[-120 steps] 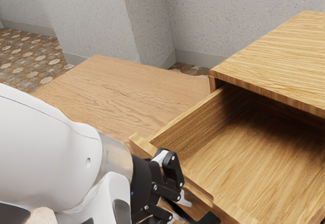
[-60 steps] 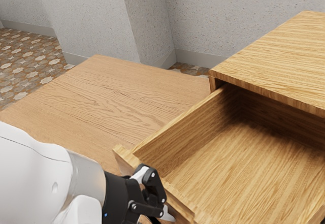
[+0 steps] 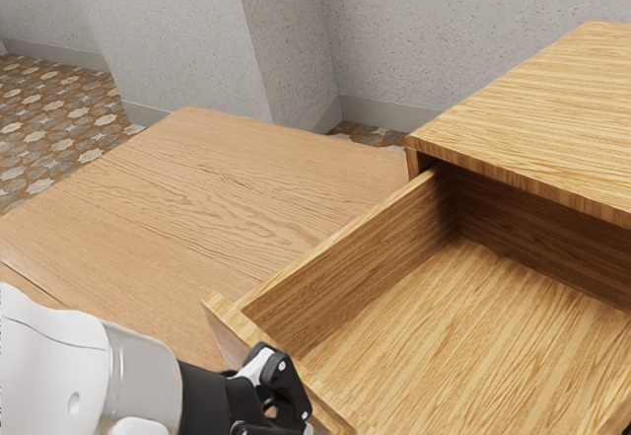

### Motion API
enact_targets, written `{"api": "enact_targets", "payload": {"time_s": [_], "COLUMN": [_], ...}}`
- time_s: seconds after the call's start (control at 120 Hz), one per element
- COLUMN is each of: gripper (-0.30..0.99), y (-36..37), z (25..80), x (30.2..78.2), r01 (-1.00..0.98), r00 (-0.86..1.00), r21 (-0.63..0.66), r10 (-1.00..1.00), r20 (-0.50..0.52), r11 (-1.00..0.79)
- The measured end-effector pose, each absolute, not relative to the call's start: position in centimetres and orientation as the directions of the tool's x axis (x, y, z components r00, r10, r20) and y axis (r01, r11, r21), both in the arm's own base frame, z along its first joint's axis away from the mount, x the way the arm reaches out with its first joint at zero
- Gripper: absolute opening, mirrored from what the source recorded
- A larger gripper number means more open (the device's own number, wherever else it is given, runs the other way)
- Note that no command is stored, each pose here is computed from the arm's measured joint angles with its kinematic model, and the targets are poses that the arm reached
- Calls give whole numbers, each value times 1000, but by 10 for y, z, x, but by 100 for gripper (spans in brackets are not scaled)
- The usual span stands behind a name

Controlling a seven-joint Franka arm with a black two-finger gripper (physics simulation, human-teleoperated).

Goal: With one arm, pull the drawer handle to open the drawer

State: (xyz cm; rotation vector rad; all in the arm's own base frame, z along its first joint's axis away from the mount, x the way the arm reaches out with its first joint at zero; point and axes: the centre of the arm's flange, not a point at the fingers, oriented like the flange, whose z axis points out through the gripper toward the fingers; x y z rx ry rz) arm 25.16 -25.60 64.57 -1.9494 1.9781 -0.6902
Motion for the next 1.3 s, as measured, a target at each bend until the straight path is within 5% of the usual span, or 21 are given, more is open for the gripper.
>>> {"api": "enact_targets", "payload": {"time_s": [0.333,0.867,1.033,1.15,1.3], "gripper": [-11,14,24,43,56], "y": [-252,-240,-245,-198,-127], "z": [652,672,757,842,836], "x": [246,248,269,330,407], "r01": [-852,-843,-797,-753,-682], "r00": [-56,-49,-21,236,591], "r21": [-523,-535,-595,-567,-363], "r10": [-989,-985,-980,-942,-771], "r20": [138,165,197,240,237], "r11": [-25,-48,-103,-333,-634]}}
